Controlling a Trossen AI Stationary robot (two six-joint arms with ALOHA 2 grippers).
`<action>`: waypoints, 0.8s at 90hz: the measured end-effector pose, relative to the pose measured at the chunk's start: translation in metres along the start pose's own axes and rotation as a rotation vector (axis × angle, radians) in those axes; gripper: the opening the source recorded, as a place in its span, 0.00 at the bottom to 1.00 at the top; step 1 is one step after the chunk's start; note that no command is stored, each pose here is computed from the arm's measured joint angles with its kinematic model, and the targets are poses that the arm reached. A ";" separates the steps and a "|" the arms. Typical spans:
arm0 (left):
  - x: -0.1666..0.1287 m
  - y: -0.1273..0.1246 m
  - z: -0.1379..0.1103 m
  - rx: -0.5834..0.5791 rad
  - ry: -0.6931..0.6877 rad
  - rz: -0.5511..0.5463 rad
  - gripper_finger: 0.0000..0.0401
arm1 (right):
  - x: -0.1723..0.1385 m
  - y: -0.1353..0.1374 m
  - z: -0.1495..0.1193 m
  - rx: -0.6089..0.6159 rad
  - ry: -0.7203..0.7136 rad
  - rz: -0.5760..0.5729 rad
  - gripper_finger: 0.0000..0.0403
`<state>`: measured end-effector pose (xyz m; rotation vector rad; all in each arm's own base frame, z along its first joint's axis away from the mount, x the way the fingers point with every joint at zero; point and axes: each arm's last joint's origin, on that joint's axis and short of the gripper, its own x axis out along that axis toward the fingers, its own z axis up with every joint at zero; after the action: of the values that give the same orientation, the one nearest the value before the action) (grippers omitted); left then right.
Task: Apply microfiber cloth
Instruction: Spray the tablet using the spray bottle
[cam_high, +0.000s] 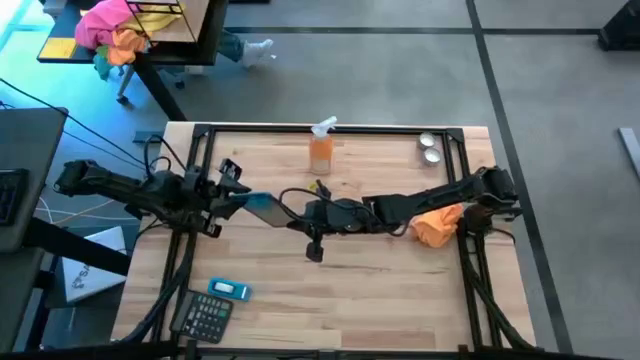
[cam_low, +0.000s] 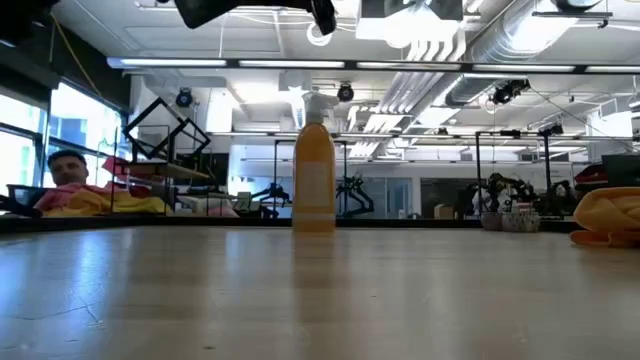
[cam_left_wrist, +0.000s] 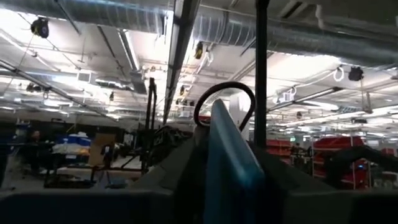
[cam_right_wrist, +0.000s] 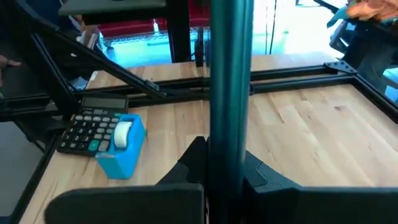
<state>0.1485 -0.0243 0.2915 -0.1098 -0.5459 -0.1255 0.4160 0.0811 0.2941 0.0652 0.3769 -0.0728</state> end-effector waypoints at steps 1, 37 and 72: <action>0.000 0.000 0.000 0.000 -0.001 0.000 0.28 | 0.000 0.000 0.000 0.000 0.001 0.001 0.00; 0.000 0.000 0.000 0.007 -0.001 -0.004 0.15 | 0.000 0.000 -0.002 -0.002 0.025 0.022 0.03; 0.000 0.001 -0.001 0.019 0.003 0.016 0.03 | -0.011 -0.001 0.007 -0.015 0.009 0.024 0.30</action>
<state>0.1488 -0.0238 0.2908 -0.0955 -0.5434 -0.1050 0.4083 0.0800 0.3044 0.0550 0.3855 -0.0461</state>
